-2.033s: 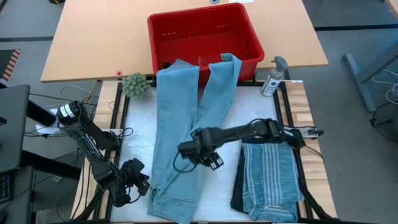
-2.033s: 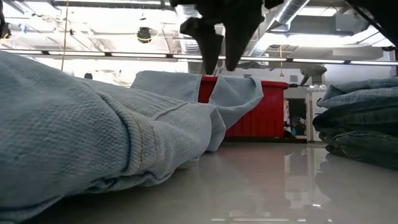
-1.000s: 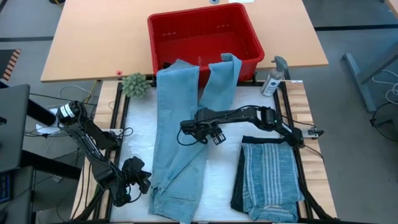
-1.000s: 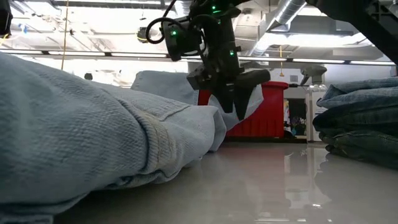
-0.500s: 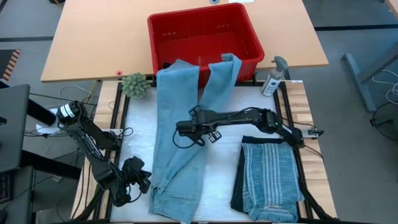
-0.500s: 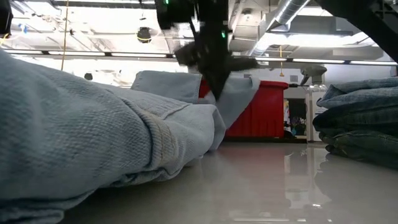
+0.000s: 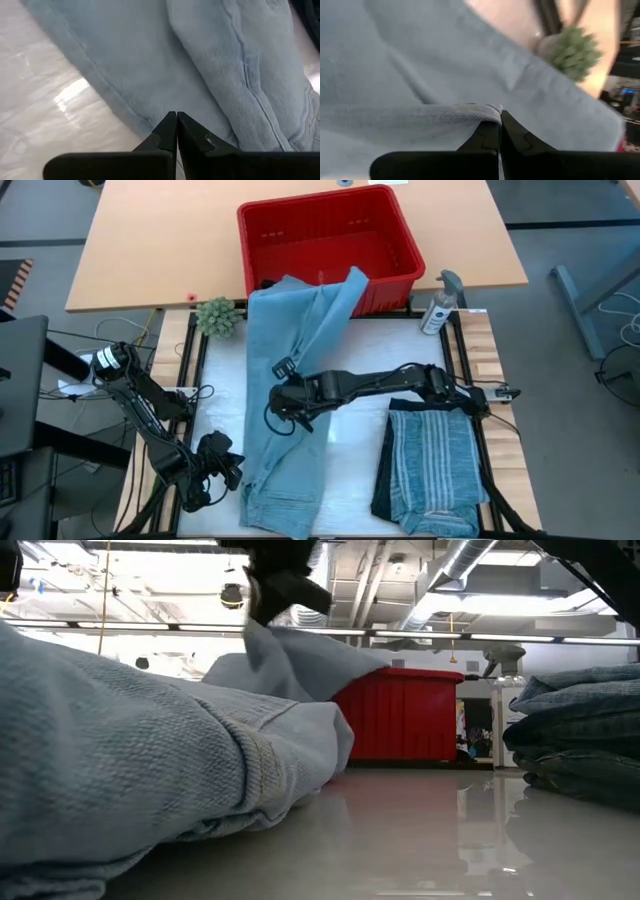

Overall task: Fold Laundry from Bin
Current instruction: Fold the light blue denim pants

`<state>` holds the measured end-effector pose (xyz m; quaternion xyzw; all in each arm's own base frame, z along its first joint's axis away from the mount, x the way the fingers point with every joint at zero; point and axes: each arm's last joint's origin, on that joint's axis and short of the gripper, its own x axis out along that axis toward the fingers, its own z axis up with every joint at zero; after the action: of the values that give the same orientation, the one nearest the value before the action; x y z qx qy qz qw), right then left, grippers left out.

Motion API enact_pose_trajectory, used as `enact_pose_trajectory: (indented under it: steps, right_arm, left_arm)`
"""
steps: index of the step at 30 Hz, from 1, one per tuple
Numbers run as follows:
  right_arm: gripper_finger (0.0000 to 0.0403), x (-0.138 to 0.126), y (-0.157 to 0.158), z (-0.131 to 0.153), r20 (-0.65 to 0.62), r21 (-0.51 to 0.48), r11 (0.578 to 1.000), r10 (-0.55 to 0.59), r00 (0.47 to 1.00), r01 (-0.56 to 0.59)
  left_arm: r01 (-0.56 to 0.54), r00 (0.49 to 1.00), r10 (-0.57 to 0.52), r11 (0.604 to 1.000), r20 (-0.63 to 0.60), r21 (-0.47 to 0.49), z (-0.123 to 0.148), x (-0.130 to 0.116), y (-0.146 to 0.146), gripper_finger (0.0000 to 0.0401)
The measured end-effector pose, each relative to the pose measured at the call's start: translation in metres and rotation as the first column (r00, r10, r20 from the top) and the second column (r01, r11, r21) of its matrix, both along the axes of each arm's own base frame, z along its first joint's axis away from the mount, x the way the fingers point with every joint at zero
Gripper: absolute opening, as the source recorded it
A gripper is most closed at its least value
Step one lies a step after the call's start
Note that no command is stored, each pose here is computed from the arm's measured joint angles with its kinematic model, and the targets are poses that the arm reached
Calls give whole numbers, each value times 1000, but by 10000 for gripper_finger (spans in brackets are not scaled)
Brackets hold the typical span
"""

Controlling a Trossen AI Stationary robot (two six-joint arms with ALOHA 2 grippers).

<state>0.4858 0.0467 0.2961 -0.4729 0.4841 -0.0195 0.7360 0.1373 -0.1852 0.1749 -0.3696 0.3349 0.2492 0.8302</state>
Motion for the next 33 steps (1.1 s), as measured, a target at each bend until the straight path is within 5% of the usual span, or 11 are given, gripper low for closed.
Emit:
enact_pose_trajectory:
  steps: [10, 19, 25, 28, 33]
  right_arm:
    - [21, -3, 0, 11, 57, -21, 998, -59, 997, 61]
    - [21, -30, 22, 56, 148, 25, 1000, -7, 989, 4]
    - [21, -53, -6, 41, -102, 209, 956, -186, 977, 204]
    - [21, -60, -11, 34, -188, 194, 939, -248, 951, 283]
    - [21, -55, 14, 49, -56, 223, 969, -100, 993, 110]
  left_arm:
    - [0, 1000, 0, 1000, 1, 0, 0, 0, 0, 0]
    - [10, 1000, -10, 1000, 5, 25, 0, 1, 1, 0]
    - [12, 1000, -12, 1000, -5, 25, 0, 0, 1, 0]
    - [15, 1000, -15, 1000, -8, 26, 0, 0, 1, 0]
    - [27, 1000, -27, 999, -14, 42, 0, 0, 2, 0]
